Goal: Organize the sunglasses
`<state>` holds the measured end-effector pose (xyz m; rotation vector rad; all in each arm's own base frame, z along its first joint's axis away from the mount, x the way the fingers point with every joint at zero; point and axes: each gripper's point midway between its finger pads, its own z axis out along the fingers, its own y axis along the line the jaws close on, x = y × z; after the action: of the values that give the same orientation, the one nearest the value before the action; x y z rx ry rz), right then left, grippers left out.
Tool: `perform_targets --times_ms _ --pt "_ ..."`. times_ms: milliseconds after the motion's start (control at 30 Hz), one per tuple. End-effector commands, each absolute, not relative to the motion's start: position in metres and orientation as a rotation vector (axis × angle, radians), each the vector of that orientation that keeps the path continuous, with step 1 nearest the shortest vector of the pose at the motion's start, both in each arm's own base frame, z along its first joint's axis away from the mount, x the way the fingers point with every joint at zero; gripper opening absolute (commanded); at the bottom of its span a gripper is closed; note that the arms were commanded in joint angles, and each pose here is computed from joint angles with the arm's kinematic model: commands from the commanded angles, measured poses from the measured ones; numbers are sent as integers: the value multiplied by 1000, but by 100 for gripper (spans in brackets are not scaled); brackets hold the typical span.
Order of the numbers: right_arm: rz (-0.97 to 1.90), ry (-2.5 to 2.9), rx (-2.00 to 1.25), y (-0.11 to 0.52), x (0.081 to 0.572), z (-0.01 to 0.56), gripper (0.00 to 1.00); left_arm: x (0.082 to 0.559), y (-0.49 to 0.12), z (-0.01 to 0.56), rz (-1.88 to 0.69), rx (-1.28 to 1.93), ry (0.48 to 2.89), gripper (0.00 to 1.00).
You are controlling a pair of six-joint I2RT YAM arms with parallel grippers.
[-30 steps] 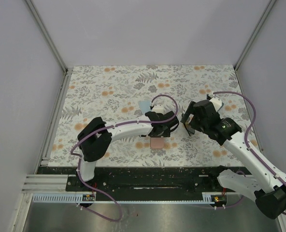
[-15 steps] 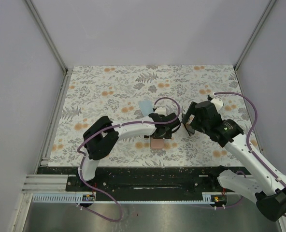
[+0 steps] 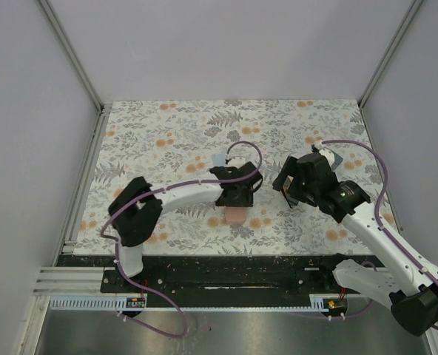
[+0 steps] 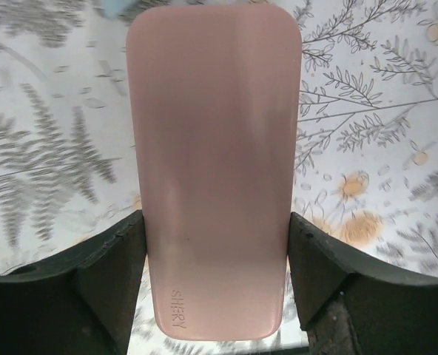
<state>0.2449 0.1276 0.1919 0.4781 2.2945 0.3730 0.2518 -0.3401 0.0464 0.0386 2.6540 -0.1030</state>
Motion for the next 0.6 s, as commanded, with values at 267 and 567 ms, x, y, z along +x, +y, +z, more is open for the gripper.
perform_targets --times_ms 267,567 --pt "1266 2127 203 230 257 291 99 273 -291 314 -1330 -11 2108 45" --pt "1829 1548 -99 259 230 431 99 234 -275 421 -1874 17 1708 45"
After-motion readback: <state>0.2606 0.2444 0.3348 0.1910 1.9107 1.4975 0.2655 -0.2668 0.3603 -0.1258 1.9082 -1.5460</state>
